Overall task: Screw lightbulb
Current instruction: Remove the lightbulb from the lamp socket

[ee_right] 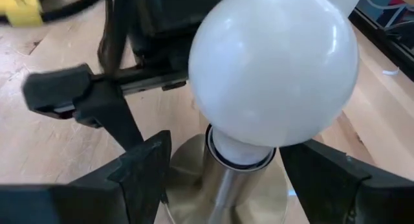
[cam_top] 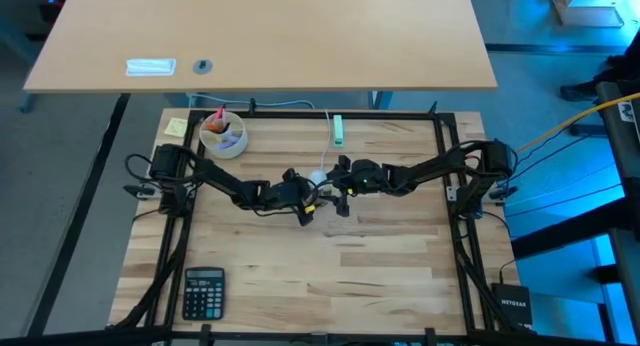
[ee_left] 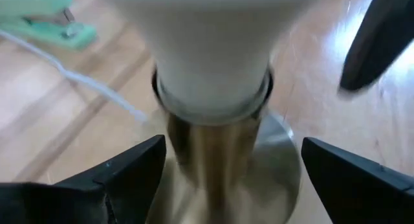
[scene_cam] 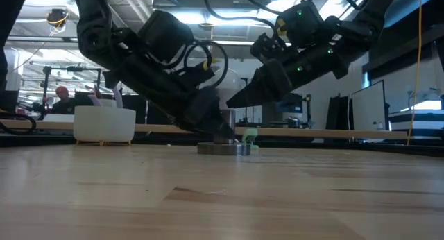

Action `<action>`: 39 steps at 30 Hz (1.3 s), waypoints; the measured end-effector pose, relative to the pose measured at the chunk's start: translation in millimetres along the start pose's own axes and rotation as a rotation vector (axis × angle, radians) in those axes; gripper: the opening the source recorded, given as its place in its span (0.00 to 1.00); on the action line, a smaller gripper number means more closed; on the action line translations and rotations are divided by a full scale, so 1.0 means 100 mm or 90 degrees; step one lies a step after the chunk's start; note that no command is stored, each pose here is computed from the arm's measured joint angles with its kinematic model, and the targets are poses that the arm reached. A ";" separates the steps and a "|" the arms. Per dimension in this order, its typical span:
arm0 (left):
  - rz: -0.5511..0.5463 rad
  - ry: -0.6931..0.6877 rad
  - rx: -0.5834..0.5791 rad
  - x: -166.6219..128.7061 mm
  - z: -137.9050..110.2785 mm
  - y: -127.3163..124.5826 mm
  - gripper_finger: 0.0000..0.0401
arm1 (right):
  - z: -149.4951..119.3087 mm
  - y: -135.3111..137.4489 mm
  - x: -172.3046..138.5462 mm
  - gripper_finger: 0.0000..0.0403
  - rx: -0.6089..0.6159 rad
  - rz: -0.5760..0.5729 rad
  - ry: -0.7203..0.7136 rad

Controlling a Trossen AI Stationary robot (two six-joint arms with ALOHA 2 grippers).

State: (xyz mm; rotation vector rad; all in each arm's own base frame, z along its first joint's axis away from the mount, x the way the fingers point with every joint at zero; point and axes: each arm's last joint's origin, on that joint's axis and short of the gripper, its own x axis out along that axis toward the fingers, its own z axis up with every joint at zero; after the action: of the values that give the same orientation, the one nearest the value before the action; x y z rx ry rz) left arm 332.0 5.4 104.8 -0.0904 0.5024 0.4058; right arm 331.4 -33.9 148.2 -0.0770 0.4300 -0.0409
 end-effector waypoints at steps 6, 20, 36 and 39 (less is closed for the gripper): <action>0.006 -0.012 -0.005 0.01 0.03 0.02 0.78 | 0.00 0.00 0.00 0.72 0.000 -0.001 0.000; 0.026 0.003 0.001 0.01 0.01 0.04 0.39 | 0.03 -0.01 -0.02 0.72 0.004 -0.008 -0.007; 0.005 -0.011 0.003 -0.35 0.32 -0.01 0.38 | 0.30 -0.03 -0.48 0.72 -0.018 -0.025 0.049; -0.016 -0.035 -0.015 -0.48 0.43 -0.06 0.37 | 0.43 -0.04 -0.62 0.72 -0.001 -0.030 0.012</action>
State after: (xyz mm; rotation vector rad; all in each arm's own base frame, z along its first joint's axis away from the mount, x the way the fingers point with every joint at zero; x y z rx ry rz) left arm 315.5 -9.6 165.3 -0.1077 0.4414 0.3885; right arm 293.0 -31.2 213.2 -0.0884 0.4464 -0.0871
